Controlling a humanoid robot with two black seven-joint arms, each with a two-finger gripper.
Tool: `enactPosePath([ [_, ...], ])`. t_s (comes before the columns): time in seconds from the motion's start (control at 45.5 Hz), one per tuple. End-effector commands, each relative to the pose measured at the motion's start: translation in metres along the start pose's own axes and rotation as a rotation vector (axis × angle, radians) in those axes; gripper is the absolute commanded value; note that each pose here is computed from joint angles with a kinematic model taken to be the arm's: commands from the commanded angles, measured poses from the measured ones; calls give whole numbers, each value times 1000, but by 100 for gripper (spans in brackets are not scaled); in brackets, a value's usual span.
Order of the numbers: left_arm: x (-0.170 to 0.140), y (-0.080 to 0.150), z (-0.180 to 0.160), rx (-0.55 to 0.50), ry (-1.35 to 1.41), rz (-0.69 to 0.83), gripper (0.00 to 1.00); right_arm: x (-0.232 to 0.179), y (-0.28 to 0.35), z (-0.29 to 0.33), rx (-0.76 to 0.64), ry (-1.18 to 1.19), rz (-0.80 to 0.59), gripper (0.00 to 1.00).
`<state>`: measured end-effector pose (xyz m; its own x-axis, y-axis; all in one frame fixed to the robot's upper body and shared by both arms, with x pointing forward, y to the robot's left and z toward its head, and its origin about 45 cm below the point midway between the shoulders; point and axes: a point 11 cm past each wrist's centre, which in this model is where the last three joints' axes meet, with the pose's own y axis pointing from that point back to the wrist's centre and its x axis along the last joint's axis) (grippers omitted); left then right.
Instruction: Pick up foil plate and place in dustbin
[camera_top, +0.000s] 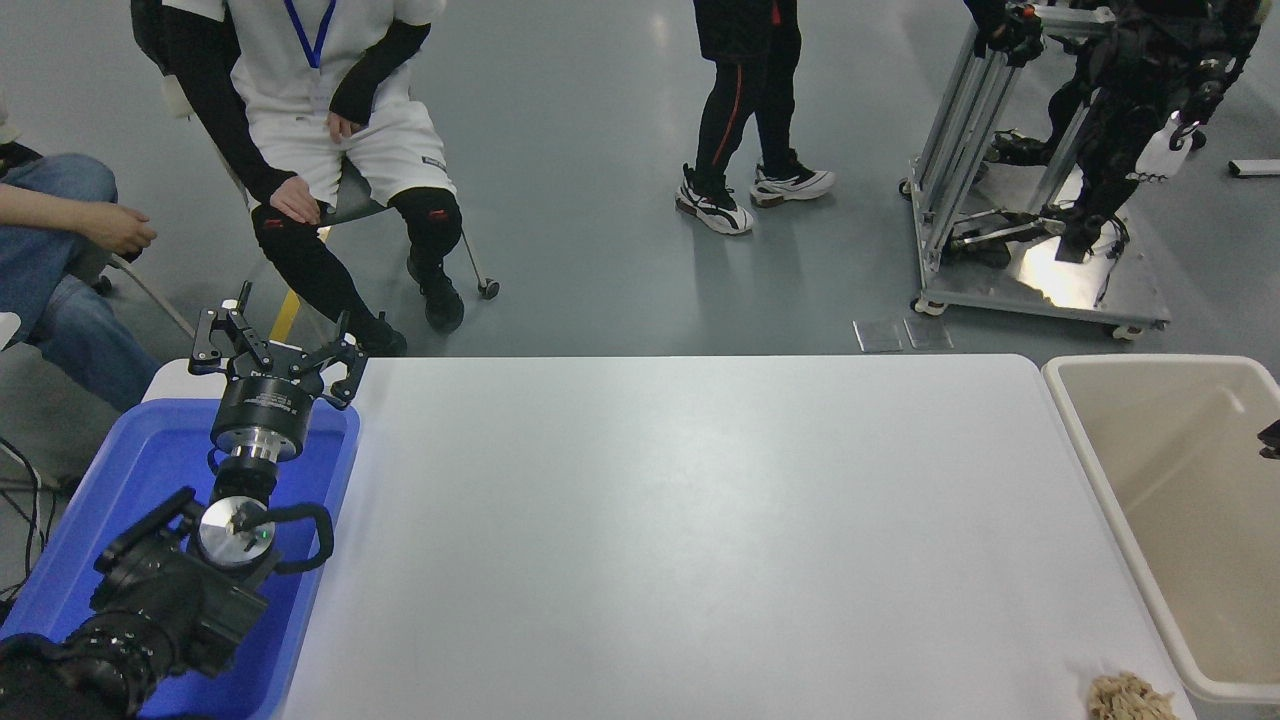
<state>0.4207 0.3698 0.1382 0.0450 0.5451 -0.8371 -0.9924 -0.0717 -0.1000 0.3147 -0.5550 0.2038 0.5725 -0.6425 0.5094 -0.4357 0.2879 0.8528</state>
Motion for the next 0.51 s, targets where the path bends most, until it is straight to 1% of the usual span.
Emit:
enactPosePath([
  [0.0, 0, 0, 0, 0, -1, 0, 99, 5, 39, -38, -77, 233, -221, 100],
  [0.11, 0, 0, 0, 0, 1, 0, 99, 7, 59, -67, -150, 386, -307, 100],
  [0.22, 0, 0, 0, 0, -1, 0, 99, -6, 74, -90, -133, 429, -404, 100],
  [0.264, 0, 0, 0, 0, -1, 0, 99, -10, 79, -96, -151, 470, -441, 100],
  [0.374, 0, 0, 0, 0, -1, 0, 99, -13, 83, -123, -176, 622, -415, 100],
  [0.484, 0, 0, 0, 0, -1, 0, 99, -10, 99, -162, -176, 737, -356, 100],
])
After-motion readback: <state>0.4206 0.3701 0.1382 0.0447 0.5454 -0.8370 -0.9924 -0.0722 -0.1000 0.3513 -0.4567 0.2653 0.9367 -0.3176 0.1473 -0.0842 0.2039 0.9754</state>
